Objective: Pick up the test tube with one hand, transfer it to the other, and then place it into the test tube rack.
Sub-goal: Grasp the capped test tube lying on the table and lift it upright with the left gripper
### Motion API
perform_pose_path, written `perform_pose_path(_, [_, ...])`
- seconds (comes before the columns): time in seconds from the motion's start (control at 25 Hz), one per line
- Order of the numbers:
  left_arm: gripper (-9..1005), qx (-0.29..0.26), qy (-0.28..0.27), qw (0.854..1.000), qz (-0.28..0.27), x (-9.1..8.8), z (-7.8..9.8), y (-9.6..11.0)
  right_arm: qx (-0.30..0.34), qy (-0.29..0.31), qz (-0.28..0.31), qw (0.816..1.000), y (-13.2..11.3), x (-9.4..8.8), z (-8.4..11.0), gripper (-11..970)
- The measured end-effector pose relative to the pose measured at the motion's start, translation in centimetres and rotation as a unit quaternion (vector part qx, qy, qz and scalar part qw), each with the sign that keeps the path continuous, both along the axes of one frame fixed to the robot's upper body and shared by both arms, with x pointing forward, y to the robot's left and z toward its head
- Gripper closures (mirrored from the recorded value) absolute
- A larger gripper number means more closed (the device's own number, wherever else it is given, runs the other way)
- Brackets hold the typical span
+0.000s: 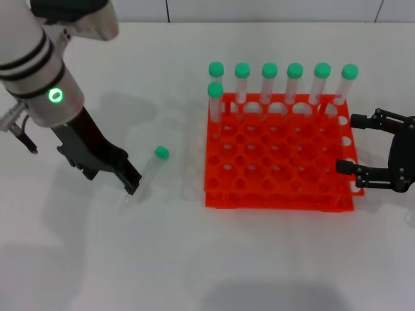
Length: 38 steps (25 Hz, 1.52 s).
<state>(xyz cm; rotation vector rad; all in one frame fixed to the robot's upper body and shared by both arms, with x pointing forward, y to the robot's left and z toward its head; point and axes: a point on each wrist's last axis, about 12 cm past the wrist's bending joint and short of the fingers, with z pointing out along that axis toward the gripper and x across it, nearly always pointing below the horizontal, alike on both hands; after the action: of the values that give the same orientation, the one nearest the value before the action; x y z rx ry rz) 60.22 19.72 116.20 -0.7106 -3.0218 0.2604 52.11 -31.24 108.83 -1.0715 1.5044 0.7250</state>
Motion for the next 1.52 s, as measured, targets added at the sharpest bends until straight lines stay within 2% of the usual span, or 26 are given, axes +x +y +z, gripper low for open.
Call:
perform_pose_path(0.2, [137,0.026,-0.009,1.0,-0.005,-0.2,-1.8,-0.6,0.003,0.001,0.002,1.0,0.1,0.0,0.0,116])
perform_pose_path(0.32, [138,0.019,-0.015,1.0,-0.009,-0.3,-2.2,-1.0,0.003,0.0,0.005,1.0,0.4,0.1,0.1,116])
perform_pose_path(0.76, [138,-0.006,-0.04,0.999,-0.025,-0.2,-2.7,-2.4,0.006,-0.001,0.007,1.0,0.5,0.1,0.2,116])
perform_pose_path(1.16, [138,-0.018,-0.03,0.999,-0.023,-0.5,-3.0,-2.5,0.007,-0.001,0.006,1.0,0.5,0.0,0.1,117])
perform_pose_path(1.52, [419,0.002,-0.012,0.999,-0.031,-1.2,-3.6,-3.0,0.007,0.001,0.005,1.0,0.5,-0.1,0.0,117])
